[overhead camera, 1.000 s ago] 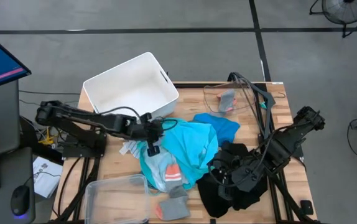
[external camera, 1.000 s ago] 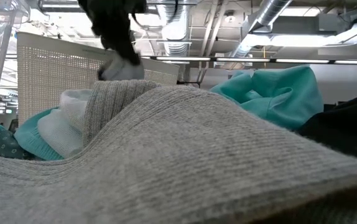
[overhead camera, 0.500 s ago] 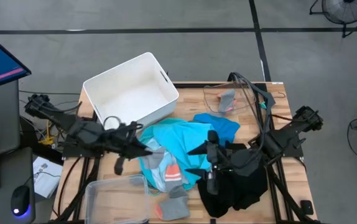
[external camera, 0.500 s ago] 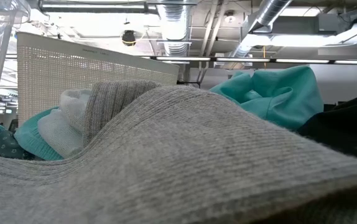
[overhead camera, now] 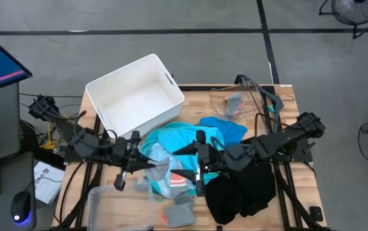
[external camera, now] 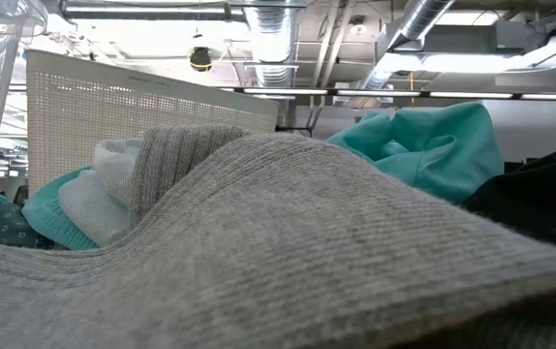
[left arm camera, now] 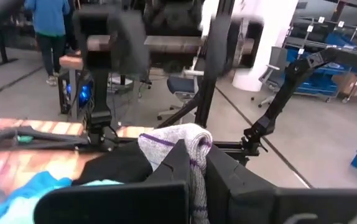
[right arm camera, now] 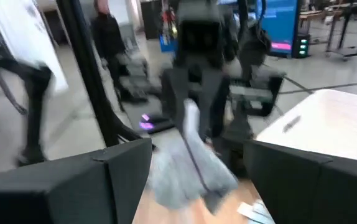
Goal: Pick & Place Cloths
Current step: Put the gray patterned sock into the top transparent bin
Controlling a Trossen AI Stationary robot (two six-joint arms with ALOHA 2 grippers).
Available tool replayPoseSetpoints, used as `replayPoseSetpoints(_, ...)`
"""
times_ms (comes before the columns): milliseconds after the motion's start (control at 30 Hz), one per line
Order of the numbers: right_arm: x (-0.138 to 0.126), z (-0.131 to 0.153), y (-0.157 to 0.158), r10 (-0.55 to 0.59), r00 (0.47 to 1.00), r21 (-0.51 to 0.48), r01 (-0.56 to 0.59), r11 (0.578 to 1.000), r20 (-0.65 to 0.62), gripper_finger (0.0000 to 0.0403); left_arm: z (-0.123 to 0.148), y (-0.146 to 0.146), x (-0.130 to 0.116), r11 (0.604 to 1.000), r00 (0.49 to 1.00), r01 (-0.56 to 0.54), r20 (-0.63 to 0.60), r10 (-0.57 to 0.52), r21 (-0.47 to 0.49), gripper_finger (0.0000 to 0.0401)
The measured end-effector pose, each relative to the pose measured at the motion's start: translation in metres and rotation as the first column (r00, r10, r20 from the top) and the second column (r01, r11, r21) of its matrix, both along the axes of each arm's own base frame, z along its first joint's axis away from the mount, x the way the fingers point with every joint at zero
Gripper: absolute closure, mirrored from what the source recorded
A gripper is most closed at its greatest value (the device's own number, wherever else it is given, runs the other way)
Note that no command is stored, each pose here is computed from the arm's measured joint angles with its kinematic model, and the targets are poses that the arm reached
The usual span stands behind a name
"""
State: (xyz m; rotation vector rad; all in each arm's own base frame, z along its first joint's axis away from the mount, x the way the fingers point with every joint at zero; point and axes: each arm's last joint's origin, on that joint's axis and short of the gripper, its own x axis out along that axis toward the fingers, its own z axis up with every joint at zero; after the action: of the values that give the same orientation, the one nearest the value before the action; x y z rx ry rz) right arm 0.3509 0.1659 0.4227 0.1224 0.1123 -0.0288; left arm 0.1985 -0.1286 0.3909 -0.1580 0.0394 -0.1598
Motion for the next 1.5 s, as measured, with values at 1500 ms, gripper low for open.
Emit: replayPoseSetpoints(1500, 0.026, -0.021, -0.003, 0.106, 0.994, 0.039, -0.105, 0.994, -0.038, 0.0153, 0.006, 0.005, 0.001, 0.997, 0.996, 0.071, 0.048, -0.071, 0.012, 0.0401)
